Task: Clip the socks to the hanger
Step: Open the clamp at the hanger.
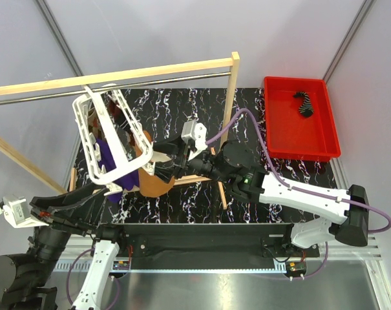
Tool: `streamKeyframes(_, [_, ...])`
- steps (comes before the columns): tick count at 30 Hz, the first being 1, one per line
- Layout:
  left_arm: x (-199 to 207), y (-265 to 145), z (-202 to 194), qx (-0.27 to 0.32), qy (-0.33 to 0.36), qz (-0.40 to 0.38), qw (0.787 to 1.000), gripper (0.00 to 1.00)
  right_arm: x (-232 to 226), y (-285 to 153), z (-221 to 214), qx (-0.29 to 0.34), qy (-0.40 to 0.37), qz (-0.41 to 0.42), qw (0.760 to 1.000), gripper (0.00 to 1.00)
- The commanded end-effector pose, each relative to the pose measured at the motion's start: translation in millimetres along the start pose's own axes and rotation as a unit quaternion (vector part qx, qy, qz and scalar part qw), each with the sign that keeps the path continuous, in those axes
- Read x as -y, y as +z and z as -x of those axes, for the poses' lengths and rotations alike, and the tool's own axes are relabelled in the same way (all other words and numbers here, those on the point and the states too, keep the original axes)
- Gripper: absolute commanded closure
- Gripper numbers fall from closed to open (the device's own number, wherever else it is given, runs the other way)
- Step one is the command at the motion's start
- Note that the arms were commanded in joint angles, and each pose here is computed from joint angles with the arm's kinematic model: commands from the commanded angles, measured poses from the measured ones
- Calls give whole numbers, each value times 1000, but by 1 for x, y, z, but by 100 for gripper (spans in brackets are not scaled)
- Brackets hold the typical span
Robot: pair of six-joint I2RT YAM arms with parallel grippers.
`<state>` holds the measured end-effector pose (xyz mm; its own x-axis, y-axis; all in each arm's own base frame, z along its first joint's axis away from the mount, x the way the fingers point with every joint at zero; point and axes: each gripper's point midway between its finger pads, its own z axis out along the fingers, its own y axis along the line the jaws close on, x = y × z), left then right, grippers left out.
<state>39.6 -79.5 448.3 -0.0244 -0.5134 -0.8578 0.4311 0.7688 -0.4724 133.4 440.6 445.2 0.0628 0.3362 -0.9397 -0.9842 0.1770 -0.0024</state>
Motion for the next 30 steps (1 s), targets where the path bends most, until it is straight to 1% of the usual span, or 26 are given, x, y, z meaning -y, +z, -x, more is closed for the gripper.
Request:
streamKeyframes(1, [4,-4,7,15,16,-6,1000,44,-5,9,36,51,3,15,999,41])
streamKeyframes(5, [7,-8,8,18,19,-7,1000,43,-6,12,32,50,9,18,999,45])
streamKeyframes(8, [11,-12,11,22,21,-13,999,43,-4,13,31,52,10,13,999,50])
streamKeyframes(9, [12,-13,12,24,22,-16,999,44,-3,13,31,52,11,11,999,54])
streamKeyframes(10, [15,-14,12,23,23,-21,999,43,-3,13,32,55,10,9,998,55])
streamKeyframes(15, [33,-22,15,29,27,-63,997,44,4,10,34,65,9,-9,998,57])
streamKeyframes(16, [40,-24,15,30,29,-80,996,46,6,9,33,66,10,-18,998,57])
streamKeyframes(19, [54,-30,13,27,31,-119,992,47,9,7,35,67,7,-24,997,57])
streamKeyframes(20, [59,-31,16,33,34,-131,990,47,9,7,35,67,7,-25,997,57])
streamKeyframes(22, [65,-32,15,32,28,-149,988,48,9,7,35,68,6,-26,997,58])
streamKeyframes(25, [71,-30,18,35,13,-168,985,48,10,7,36,68,6,-27,997,69])
streamKeyframes(26, [74,-29,18,33,1,-174,984,48,8,7,36,67,6,-24,997,74])
streamKeyframes(29, [81,-22,23,34,-20,-200,979,47,5,6,36,65,11,-14,998,76])
streamKeyframes(30, [86,-20,25,29,-43,-212,976,47,3,7,34,62,13,-11,998,73])
